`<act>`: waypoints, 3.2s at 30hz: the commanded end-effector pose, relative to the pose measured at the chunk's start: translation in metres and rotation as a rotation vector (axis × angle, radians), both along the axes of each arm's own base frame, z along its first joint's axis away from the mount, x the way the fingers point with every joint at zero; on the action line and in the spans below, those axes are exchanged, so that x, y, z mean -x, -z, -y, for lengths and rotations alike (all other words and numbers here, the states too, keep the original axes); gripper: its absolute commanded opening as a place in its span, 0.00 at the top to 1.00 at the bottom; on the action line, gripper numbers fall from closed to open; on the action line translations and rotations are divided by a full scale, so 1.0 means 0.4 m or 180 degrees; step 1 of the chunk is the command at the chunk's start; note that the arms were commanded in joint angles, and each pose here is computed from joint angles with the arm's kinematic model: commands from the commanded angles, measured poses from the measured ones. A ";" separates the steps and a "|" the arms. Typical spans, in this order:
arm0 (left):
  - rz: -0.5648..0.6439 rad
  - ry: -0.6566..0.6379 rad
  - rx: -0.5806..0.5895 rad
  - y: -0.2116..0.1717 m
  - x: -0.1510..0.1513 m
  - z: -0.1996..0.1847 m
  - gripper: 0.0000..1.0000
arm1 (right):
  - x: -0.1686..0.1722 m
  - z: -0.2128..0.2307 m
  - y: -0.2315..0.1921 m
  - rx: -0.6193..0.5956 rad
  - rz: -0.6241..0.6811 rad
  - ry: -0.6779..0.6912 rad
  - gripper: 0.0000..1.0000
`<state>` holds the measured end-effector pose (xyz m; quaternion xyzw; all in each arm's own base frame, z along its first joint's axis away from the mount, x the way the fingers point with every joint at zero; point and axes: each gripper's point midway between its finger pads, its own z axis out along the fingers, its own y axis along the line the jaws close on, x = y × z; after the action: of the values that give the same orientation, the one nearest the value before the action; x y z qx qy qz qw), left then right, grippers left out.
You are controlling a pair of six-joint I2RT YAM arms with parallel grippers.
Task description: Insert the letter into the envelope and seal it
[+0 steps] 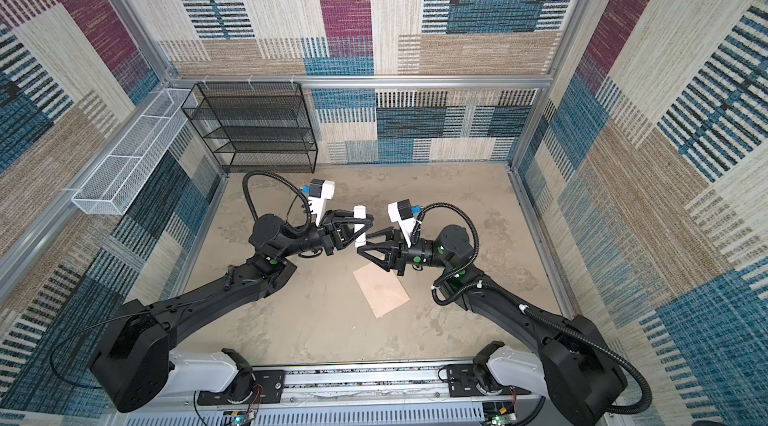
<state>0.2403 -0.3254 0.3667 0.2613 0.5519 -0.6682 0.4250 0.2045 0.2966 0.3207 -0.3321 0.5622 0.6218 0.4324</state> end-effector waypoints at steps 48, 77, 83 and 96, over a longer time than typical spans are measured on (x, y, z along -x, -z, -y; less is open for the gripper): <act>-0.0280 -0.1521 -0.0852 0.151 -0.132 0.003 1.00 | -0.061 -0.012 -0.124 0.0448 0.0479 0.1706 0.76; -0.0041 -0.1799 -0.0988 0.131 -0.141 -0.041 1.00 | -0.075 0.020 -0.038 0.1141 0.0630 0.2485 0.49; 0.0114 -0.1588 -0.0961 0.116 -0.116 -0.058 1.00 | -0.116 0.120 0.047 0.1340 0.0488 0.2629 0.47; 0.0909 -0.1200 -0.1191 0.246 0.026 -0.101 1.00 | -0.321 0.335 0.247 0.2274 -0.0731 0.3350 0.29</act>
<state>0.2365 -0.2873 0.2623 0.2799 0.6769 -0.4408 0.5188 0.3248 0.1742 0.2459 -0.1001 0.8261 0.1469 0.5347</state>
